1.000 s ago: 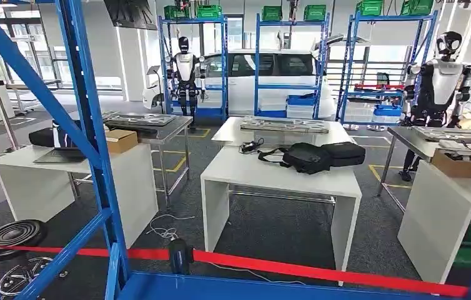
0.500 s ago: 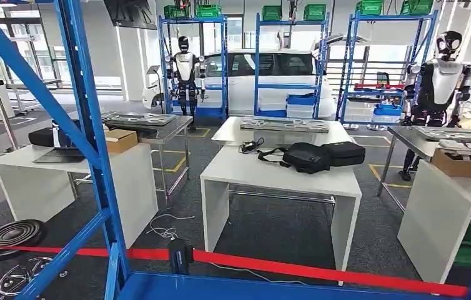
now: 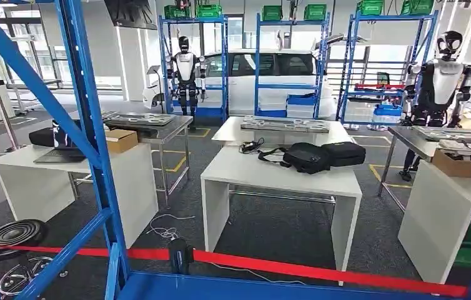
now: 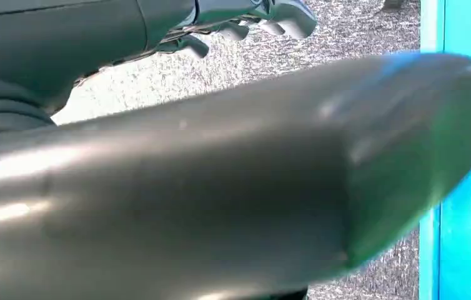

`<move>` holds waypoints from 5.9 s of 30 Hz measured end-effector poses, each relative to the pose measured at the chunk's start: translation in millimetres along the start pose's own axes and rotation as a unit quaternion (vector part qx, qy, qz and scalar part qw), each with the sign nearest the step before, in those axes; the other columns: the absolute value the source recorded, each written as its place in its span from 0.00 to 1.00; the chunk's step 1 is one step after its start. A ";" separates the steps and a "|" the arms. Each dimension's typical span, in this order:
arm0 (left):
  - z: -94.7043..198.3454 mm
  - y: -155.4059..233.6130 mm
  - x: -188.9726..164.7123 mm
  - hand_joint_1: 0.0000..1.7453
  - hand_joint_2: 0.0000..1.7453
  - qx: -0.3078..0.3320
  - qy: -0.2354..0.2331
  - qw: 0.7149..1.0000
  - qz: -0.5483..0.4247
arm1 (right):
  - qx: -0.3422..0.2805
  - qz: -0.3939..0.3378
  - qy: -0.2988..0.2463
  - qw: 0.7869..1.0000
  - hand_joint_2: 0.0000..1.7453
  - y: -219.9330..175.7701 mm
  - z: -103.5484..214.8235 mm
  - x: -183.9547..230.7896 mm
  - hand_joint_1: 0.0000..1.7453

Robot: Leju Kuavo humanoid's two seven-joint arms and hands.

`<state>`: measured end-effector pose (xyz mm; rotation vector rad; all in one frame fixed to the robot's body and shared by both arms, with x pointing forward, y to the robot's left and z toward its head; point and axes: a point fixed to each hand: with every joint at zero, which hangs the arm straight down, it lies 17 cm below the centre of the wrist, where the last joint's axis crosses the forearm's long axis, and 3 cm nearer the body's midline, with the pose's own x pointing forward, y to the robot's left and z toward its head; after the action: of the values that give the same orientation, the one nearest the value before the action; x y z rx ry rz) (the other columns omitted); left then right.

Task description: Take the parts from the cabinet and place them on the table.

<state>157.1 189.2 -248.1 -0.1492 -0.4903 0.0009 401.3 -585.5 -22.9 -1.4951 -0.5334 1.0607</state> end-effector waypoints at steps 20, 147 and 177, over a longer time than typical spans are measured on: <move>0.8 -7.1 2.5 0.00 0.00 -0.016 -0.005 1.000 0.000 | -0.084 -0.012 -0.026 0.996 1.00 -107.6 -58.0 35.9 1.00; -4.8 -14.7 43.5 0.00 1.00 -0.007 -0.061 0.997 0.041 | -0.198 -0.030 -0.056 0.978 1.00 -202.7 -87.9 21.4 1.00; -5.2 -26.4 49.6 0.00 1.00 -0.020 -0.065 0.997 0.041 | -0.216 -0.050 -0.078 0.972 1.00 -227.5 -90.6 40.0 1.00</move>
<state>202.3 164.1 -225.5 -0.2101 -0.6134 0.0814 550.0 -549.3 172.4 -1.7468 -0.9904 1.0289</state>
